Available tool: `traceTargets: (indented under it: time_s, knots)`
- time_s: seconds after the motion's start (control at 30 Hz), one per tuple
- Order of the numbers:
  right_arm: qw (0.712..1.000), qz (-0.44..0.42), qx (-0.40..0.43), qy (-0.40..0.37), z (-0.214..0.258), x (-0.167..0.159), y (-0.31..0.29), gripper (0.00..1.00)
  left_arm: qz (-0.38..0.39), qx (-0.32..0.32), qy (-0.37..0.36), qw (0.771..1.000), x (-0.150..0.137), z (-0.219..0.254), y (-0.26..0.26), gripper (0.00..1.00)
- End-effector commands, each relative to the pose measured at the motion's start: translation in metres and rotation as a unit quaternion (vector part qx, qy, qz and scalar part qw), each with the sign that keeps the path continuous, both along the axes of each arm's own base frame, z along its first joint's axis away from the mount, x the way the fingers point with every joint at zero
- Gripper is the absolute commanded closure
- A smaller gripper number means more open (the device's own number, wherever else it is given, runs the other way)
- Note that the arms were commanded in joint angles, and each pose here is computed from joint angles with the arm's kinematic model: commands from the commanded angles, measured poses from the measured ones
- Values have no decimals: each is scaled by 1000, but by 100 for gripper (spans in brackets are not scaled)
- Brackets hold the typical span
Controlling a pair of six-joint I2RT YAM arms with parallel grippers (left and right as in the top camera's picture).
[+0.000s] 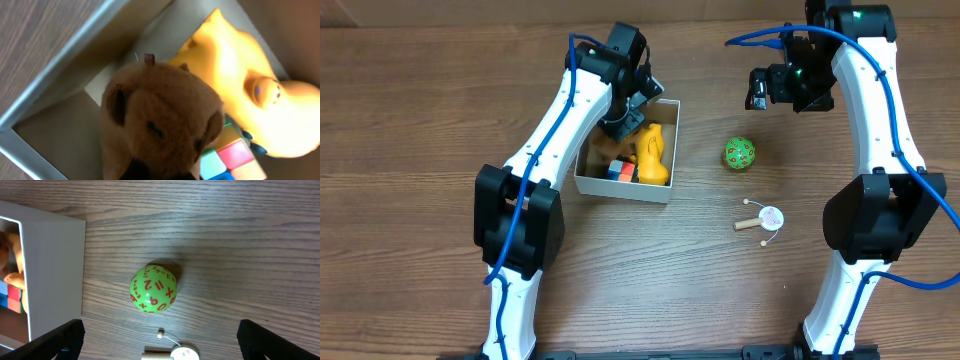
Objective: Pack container
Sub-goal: 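Carry the brown plush with the left gripper and drop it into the box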
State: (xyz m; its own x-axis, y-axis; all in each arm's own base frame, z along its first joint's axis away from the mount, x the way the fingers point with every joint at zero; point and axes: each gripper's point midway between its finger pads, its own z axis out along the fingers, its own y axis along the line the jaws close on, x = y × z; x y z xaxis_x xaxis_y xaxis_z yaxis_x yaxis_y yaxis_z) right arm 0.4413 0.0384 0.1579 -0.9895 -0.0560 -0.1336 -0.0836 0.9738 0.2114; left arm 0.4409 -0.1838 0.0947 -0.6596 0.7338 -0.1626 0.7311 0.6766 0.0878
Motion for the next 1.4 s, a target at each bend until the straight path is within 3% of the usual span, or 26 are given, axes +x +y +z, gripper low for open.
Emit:
traceTargets:
  time_s: [0.0, 0.13, 0.2, 0.23, 0.3, 0.33, 0.4, 0.43, 0.53, 0.67, 0.87, 0.97, 1.13, 1.27, 1.37]
  knots:
    - [999, -5, 1, -35, 25, 3, -1, 0, 15, 13, 22, 1000, -7, -16, 8, 96]
    - [999, -5, 1, -35, 25, 3, -1, 0, 16, 23, 31, 999, -12, -22, 12, 91]
    - [999, -5, 1, -35, 25, 3, -1, 0, 18, 31, 34, 999, -13, -23, 15, 82]
    - [999, -5, 1, -35, 25, 3, -1, 0, 23, 35, 32, 999, -13, -23, 17, 71]
    - [999, -5, 1, -35, 25, 3, -1, 0, 27, 40, 27, 998, -11, -21, 19, 66]
    - [999, -5, 1, -35, 25, 3, -1, 0, 29, 43, 23, 998, -9, -20, 20, 58]
    - [999, -5, 1, -35, 25, 3, -1, 0, 40, 46, 12, 998, -4, -15, 21, 28]
    - [999, -5, 1, -35, 25, 3, -1, 0, 47, 46, 3, 998, -1, -9, 21, 20]
    - [999, -5, 1, -35, 25, 3, -1, 0, 54, 37, -20, 998, 8, 8, 19, 8]
    - [999, -5, 1, -35, 25, 3, -1, 0, 84, 9, -51, 995, 20, 36, 12, 6]
    - [999, -5, 1, -35, 25, 3, -1, 0, 72, -79, -43, 993, 21, 53, -20, 15]
    - [999, -5, 1, -35, 25, 3, -1, 0, 59, -133, -21, 989, 15, 57, -39, 23]
    - [999, -5, 1, -35, 25, 3, -1, 0, 47, -212, 23, 976, 1, 65, -66, 46]
    - [999, -5, 1, -35, 25, 3, -1, 0, 72, -232, 40, 969, -1, 68, -71, 44]
    - [999, -5, 1, -35, 25, 3, -1, 0, 122, -210, 16, 970, 15, 67, -51, 31]
